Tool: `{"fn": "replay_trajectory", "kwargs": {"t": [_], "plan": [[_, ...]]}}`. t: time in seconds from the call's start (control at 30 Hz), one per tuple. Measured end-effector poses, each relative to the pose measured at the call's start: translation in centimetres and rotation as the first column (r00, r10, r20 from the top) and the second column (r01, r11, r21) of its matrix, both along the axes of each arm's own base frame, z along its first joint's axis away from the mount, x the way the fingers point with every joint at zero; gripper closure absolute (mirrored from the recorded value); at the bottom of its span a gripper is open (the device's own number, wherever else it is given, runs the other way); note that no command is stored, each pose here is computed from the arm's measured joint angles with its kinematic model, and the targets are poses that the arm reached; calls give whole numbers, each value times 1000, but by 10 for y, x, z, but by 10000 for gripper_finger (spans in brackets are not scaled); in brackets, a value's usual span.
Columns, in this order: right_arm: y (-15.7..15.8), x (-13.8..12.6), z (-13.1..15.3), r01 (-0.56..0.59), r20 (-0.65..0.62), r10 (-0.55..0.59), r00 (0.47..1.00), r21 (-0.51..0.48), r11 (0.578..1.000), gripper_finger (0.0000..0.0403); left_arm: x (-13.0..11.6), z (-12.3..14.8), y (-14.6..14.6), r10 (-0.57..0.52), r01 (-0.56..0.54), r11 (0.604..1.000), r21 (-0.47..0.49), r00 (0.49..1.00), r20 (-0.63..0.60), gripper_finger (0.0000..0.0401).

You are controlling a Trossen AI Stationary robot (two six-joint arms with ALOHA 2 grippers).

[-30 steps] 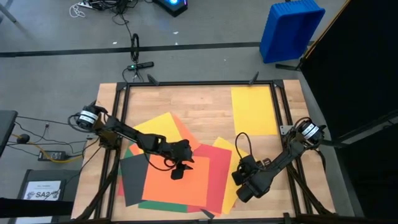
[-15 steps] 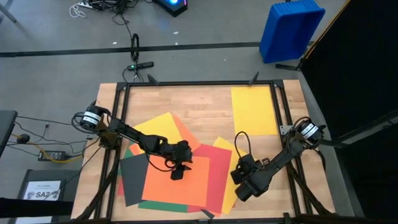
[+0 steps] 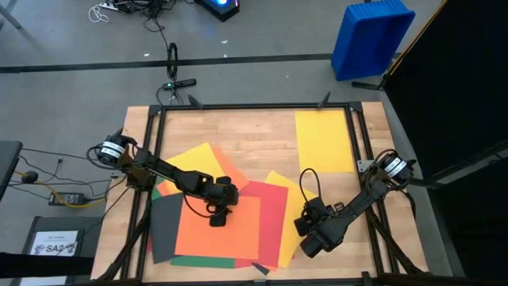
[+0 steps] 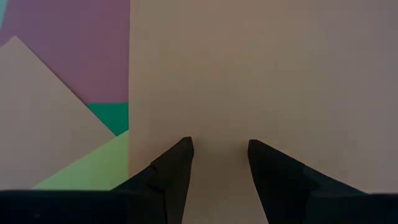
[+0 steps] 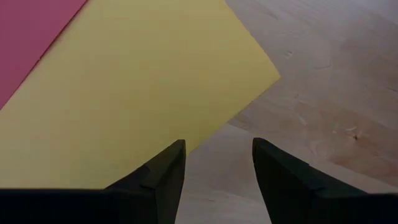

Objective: Organize paper
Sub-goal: Stack the yellow colored paper on top of the yellow colored paper

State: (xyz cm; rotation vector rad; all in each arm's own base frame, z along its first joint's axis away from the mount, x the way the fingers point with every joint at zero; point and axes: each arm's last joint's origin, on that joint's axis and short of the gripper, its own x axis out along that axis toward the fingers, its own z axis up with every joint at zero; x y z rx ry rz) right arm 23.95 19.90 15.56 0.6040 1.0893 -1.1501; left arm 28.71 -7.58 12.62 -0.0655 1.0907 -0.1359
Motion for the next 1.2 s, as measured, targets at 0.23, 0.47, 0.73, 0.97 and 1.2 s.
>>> {"fn": "replay_trajectory", "kwargs": {"t": [0.23, 0.47, 0.73, 0.97, 1.2], "plan": [[-1, -2, 1, 2, -23, -2, 1000, -10, 1000, 236, 16, 17, -4, -5, 5, 1000, -13, 1000, 18, 254], [-2, -13, 7, 29, -78, -32, 996, -44, 999, 236, 34, 46, -9, -42, 41, 999, 10, 996, 80, 254], [0, -28, 16, 118, -61, -124, 990, -97, 988, 230, 46, 59, -13, -39, 39, 999, 2, 979, 200, 254], [-9, -35, -21, 139, -70, -139, 988, -3, 990, 228, 56, 56, -24, -54, 62, 998, -18, 952, 300, 254], [-16, -43, -20, 159, -6, -159, 987, 18, 987, 220, 61, 41, -29, -88, 94, 996, -7, 956, 280, 254]]}}
